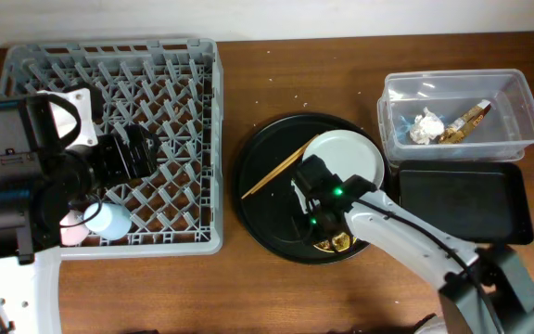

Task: Sort waste into correct bins and load items into the dishwasher rack
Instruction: 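Grasp the yellow bowl with the right gripper and tip food onto black tray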

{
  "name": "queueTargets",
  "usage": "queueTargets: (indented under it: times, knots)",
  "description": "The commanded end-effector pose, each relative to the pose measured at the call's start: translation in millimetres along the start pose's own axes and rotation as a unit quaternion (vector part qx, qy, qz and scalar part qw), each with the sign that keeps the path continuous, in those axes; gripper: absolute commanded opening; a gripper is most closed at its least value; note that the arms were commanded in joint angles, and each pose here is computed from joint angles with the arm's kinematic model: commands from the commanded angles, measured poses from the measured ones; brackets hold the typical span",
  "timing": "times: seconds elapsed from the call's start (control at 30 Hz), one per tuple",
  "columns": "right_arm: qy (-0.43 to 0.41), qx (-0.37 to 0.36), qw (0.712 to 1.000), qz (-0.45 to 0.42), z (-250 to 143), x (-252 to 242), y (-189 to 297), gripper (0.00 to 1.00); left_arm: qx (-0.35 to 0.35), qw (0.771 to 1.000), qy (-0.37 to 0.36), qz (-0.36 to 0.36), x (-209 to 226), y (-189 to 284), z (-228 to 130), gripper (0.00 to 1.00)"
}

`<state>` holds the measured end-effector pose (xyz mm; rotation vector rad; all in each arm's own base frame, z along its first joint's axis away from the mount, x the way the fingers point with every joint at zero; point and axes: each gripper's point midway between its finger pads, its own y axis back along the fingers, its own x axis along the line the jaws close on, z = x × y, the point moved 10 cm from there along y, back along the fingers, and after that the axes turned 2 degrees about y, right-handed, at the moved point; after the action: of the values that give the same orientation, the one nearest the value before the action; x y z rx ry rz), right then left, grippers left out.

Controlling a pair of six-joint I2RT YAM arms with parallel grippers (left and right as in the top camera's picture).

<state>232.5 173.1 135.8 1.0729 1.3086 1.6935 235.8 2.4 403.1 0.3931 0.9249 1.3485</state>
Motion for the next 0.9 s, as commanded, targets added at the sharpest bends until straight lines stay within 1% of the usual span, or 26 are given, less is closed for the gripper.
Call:
queueTargets:
  times: [0.0,0.03,0.07,0.13,0.2,0.23,0.3,0.33,0.37,0.47,0.53,0.57,0.6,0.67,0.7,0.73,0.77,0.87]
  knots:
    - [0.023,0.023,0.999,-0.021,5,-4,-31,0.19,-0.01,1.0,-0.013,-0.016,-5,6,1,0.99]
    - [0.018,0.031,0.999,-0.036,4,-8,-37,0.06,-0.01,1.0,-0.013,-0.016,-5,6,1,0.99]
    - [0.008,0.032,0.998,-0.046,4,-9,-36,0.04,-0.01,1.0,-0.013,-0.016,-5,6,1,0.99]
    - [-0.001,0.02,0.999,-0.046,6,-6,-17,0.04,-0.006,1.0,-0.012,-0.015,-4,6,0,0.99]
    - [-0.06,-0.037,0.997,-0.032,14,-7,42,0.04,0.001,1.0,-0.009,-0.014,-4,6,-2,0.99]
    - [-0.088,-0.08,0.993,-0.008,18,-17,76,0.04,0.0,1.0,-0.009,-0.014,-4,6,-2,0.99]
    - [-0.149,-0.156,0.975,0.048,13,-50,125,0.04,0.0,1.0,-0.009,-0.014,-4,6,-2,0.99]
    - [-0.201,-0.19,0.959,0.064,3,-83,147,0.04,0.0,1.0,-0.009,-0.014,-4,6,-2,0.99]
    - [-0.223,-0.197,0.952,0.071,-2,-102,152,0.04,0.0,1.0,-0.009,-0.014,-4,6,-2,0.99]
    - [-0.238,-0.235,0.931,0.145,-10,-160,155,0.04,0.0,1.0,-0.009,-0.014,-4,6,-2,0.99]
    - [-0.264,-0.244,0.916,0.179,-18,-207,140,0.04,0.001,1.0,-0.009,-0.014,-4,6,-2,0.99]
    - [-0.272,-0.264,0.896,0.231,-23,-234,128,0.04,0.0,1.0,-0.009,-0.014,-4,6,-2,0.99]
    - [-0.267,-0.278,0.886,0.257,-25,-246,122,0.04,0.0,1.0,-0.009,-0.014,-4,6,-2,0.99]
    - [-0.247,-0.321,0.85,0.336,-37,-272,105,0.04,0.0,1.0,-0.009,-0.014,-4,6,-2,0.99]
    - [-0.272,-0.323,0.837,0.348,-47,-284,97,0.04,0.0,1.0,-0.009,-0.014,-4,6,-2,0.99]
    - [-0.264,-0.361,0.812,0.375,-57,-292,97,0.04,0.001,1.0,-0.009,-0.014,-4,6,-2,0.99]
    - [-0.252,-0.39,0.796,0.388,-63,-293,100,0.04,0.001,1.0,-0.009,-0.014,-4,6,-2,0.99]
    - [-0.286,-0.408,0.781,0.376,-89,-304,106,0.04,0.001,1.0,-0.009,-0.014,-4,6,-2,0.99]
